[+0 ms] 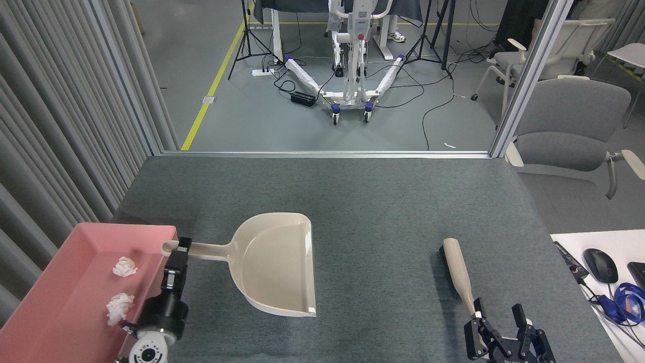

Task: Sweep and dump garbage into bin

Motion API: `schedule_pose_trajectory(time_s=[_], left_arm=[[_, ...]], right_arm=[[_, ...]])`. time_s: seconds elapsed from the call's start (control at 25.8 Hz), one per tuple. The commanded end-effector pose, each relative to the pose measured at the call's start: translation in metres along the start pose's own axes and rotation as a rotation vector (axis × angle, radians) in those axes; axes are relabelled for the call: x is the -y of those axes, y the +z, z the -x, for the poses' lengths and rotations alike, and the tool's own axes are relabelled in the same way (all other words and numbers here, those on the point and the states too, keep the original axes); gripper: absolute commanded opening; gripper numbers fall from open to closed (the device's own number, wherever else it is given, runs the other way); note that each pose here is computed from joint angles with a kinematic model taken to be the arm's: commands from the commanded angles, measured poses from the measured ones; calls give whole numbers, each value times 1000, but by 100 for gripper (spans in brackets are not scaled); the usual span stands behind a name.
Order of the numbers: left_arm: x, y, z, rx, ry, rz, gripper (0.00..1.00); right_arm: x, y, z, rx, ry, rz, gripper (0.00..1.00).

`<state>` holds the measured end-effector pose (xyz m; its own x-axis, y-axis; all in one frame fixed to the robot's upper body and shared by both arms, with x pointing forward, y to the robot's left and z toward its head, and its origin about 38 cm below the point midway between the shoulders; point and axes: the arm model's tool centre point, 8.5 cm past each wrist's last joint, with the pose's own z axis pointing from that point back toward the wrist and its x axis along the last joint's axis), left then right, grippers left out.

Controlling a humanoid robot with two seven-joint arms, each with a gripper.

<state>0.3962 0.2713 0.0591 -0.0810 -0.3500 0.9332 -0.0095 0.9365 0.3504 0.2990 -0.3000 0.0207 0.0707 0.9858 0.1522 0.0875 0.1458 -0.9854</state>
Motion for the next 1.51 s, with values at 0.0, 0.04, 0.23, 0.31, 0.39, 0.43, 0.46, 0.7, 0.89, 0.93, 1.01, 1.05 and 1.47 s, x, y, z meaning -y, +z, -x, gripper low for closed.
schedule_pose_trajectory(time_s=[0.0,0.04,0.23,0.31,0.39,0.43,0.46,0.7,0.89,0.93,1.01,1.05,1.47], left_arm=[[42,0,-2,-32,-92,23,0],[47,-1,0,-42,-79,21,0],[67,3,13,-105,-19,-41,0],[73,5,19,-127,-4,-41,0],[74,6,22,-133,6,-45,0],[71,6,22,-134,11,-52,0],[69,5,23,-136,19,-60,0],[70,8,31,-141,111,-79,0],[71,11,35,-138,112,-71,0],[72,11,36,-138,113,-68,1],[74,11,38,-140,108,-59,2],[74,11,40,-143,104,-56,9],[74,21,52,-170,76,-40,100]], right_arm=[[7,0,0,2,0,18,83],[11,-1,0,3,2,28,88],[24,-4,2,4,6,58,94],[28,-6,0,8,5,70,94],[27,-6,0,11,17,61,95],[26,-5,-1,12,25,52,95],[26,-5,-1,14,35,45,94],[25,-5,-3,25,111,40,94],[25,-6,-2,23,128,39,94],[25,-6,-2,21,127,38,94],[25,-8,-1,18,130,17,94],[24,-8,0,17,129,1,94],[28,-10,-1,13,107,-29,98]])
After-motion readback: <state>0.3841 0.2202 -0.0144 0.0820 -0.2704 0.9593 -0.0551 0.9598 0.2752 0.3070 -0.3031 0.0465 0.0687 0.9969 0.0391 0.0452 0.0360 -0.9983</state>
